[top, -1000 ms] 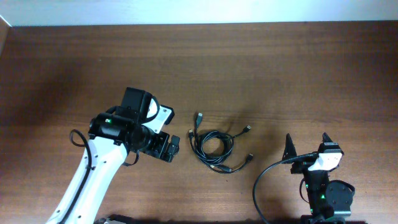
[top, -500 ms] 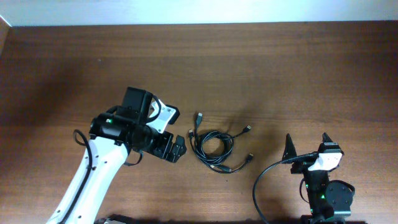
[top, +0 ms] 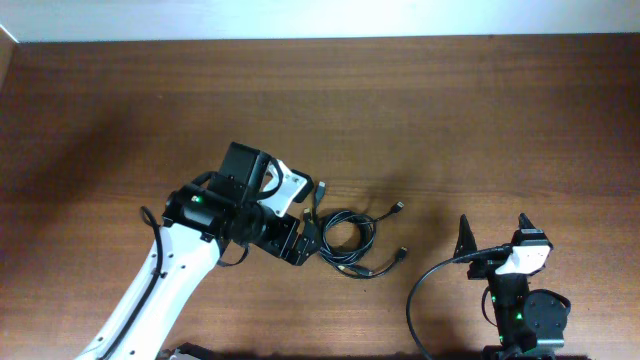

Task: Untangle cables
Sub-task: 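Move the left gripper forward toward the black cable bundle, then lower the left gripper onto the coiled cables and close on them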

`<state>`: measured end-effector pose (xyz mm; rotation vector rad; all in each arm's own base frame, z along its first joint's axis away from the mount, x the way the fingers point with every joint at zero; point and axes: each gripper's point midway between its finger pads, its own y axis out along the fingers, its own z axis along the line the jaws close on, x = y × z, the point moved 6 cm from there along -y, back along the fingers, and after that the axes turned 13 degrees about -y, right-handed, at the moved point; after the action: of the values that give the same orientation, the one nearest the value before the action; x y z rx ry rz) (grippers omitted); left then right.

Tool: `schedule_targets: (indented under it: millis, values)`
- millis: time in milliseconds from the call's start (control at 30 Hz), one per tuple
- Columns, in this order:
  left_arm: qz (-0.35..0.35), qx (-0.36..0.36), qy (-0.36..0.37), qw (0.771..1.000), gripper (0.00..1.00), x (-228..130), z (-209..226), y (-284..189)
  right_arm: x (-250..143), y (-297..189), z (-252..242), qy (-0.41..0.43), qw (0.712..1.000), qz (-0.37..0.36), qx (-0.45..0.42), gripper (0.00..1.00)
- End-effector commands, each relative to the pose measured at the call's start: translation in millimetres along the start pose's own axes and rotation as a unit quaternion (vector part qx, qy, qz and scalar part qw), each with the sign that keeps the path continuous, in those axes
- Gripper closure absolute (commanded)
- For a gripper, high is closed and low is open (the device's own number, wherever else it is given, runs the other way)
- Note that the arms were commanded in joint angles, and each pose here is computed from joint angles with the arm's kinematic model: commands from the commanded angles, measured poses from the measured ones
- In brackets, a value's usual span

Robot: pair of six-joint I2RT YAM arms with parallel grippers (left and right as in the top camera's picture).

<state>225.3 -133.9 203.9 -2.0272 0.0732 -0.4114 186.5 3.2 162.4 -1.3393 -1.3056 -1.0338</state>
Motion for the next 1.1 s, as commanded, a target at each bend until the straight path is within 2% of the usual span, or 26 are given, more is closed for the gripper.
schedule_targets:
  millis: [0, 300, 433, 500, 833, 933, 1067]
  values:
    - [-0.025, -0.024, -0.005, 0.999, 0.01, 13.1, -8.1, -2.5, -1.6, -0.2, 0.7, -0.002, 1.000, 0.001, 0.000, 0.01]
    - [-0.027, -0.026, -0.091, 0.995, 0.00, 14.6, -7.8, -2.1, -1.6, -0.2, 0.7, -0.002, 1.000, 0.001, 0.000, 0.01]
    - [-0.031, -0.021, -0.117, 0.992, 0.11, 15.6, -6.6, -2.1, -1.6, -0.2, 0.7, -0.002, 1.000, 0.001, 0.000, 0.01]
    - [-0.032, -0.008, -0.130, 0.991, 0.13, 15.1, -3.4, -2.0, -1.6, -0.2, 0.7, -0.002, 1.000, 0.001, 0.000, 0.01]
    - [-0.007, 0.037, -0.203, 0.979, 0.15, -2.6, 7.7, 14.8, -1.6, -0.2, 0.7, -0.002, 1.000, 0.001, 0.000, 0.01]
    - [0.002, 0.035, -0.204, 0.978, 0.11, -8.1, 3.2, 23.6, -1.6, -0.2, 0.7, -0.002, 1.000, 0.001, 0.000, 0.01]
    - [-0.003, 0.092, -0.234, 0.968, 0.10, -13.8, 6.8, 33.4, -1.6, -0.2, 0.7, -0.002, 1.000, 0.001, 0.000, 0.01]
